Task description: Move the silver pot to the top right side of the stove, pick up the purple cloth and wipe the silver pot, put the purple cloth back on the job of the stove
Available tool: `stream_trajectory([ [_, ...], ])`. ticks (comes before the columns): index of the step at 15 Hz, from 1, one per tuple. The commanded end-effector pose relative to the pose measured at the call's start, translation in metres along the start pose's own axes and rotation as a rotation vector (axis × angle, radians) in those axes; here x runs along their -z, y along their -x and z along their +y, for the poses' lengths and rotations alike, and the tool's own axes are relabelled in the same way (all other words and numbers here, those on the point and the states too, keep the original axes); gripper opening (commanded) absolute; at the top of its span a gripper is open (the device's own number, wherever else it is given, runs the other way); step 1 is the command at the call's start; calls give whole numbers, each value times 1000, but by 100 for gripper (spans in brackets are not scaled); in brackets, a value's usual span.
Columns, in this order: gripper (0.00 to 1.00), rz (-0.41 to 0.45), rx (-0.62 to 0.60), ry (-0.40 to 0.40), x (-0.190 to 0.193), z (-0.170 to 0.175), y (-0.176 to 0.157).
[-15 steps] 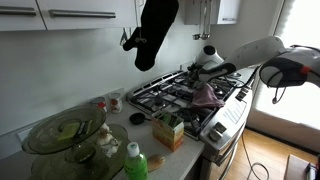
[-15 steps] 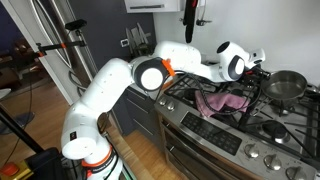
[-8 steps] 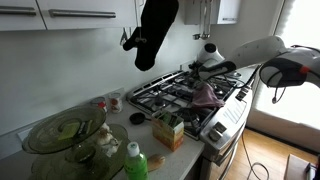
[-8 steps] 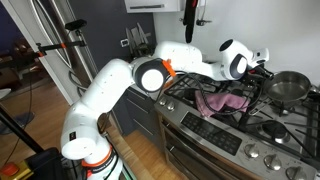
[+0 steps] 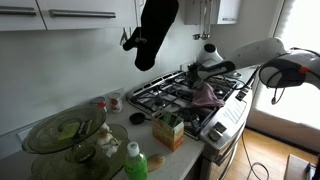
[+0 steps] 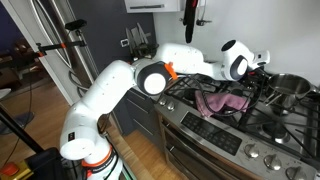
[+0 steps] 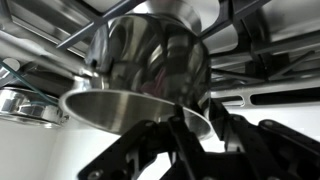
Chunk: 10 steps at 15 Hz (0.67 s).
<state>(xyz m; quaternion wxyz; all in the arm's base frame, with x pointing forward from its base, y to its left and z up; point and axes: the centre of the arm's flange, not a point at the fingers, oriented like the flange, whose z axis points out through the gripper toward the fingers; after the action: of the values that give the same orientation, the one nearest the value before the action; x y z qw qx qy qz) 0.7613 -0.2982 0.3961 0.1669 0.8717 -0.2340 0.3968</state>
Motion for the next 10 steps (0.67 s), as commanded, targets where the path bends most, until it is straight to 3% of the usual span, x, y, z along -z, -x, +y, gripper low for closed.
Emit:
stream_trajectory([
  [1,63,-22,-2,-18,-24,2,-2],
  [6,98,9,-16,-15,-13,4,-7],
  [8,100,0,-35,9,6,1,-11],
  [10,100,-23,-83,-24,28,-3,-14],
])
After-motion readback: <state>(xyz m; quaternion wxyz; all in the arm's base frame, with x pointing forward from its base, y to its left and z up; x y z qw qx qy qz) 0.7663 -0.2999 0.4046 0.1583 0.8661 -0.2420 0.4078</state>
